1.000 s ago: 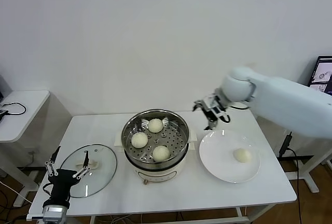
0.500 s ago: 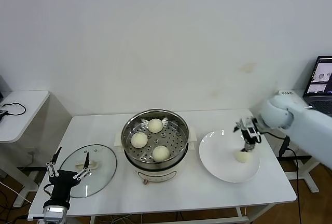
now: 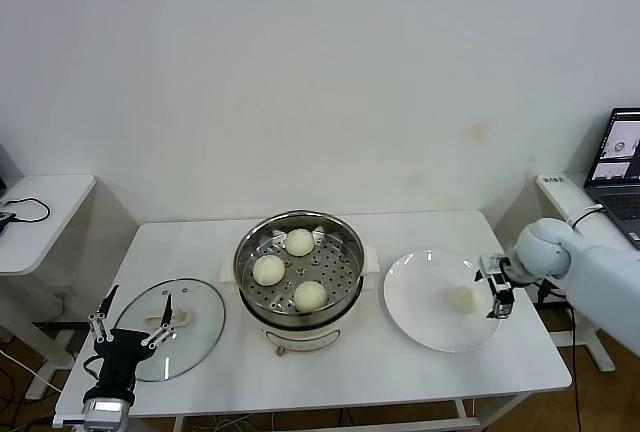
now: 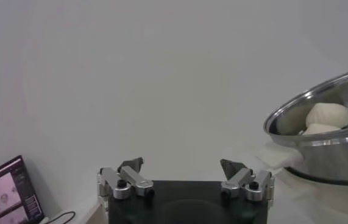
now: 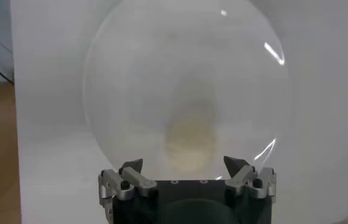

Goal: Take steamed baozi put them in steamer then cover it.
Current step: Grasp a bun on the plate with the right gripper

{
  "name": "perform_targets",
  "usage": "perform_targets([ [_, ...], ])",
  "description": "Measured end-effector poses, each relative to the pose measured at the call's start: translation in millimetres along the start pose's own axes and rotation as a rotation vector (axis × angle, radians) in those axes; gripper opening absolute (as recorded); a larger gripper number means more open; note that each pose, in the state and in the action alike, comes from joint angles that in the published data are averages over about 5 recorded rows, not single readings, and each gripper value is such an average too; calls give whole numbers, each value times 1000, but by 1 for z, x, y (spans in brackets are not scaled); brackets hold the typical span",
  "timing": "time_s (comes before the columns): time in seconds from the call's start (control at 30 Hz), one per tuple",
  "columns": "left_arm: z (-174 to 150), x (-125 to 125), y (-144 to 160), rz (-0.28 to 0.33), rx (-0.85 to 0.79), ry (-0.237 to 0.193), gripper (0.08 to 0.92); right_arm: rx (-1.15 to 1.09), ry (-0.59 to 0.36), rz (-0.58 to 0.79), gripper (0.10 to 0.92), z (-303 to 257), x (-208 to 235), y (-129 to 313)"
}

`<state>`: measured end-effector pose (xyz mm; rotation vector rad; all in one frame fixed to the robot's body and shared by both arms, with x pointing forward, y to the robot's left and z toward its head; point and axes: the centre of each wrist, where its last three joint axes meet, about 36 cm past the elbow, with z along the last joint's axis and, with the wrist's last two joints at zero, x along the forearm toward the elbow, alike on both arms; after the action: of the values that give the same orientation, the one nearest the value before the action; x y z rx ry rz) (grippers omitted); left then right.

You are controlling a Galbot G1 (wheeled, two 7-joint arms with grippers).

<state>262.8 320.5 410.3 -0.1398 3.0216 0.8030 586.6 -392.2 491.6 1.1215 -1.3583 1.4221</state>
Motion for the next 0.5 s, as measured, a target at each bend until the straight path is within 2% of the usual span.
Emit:
perform_targets([
  [0.5,0,1,2,-7,-1,2,823,-25,6,-5,812,-10,-38,-13],
])
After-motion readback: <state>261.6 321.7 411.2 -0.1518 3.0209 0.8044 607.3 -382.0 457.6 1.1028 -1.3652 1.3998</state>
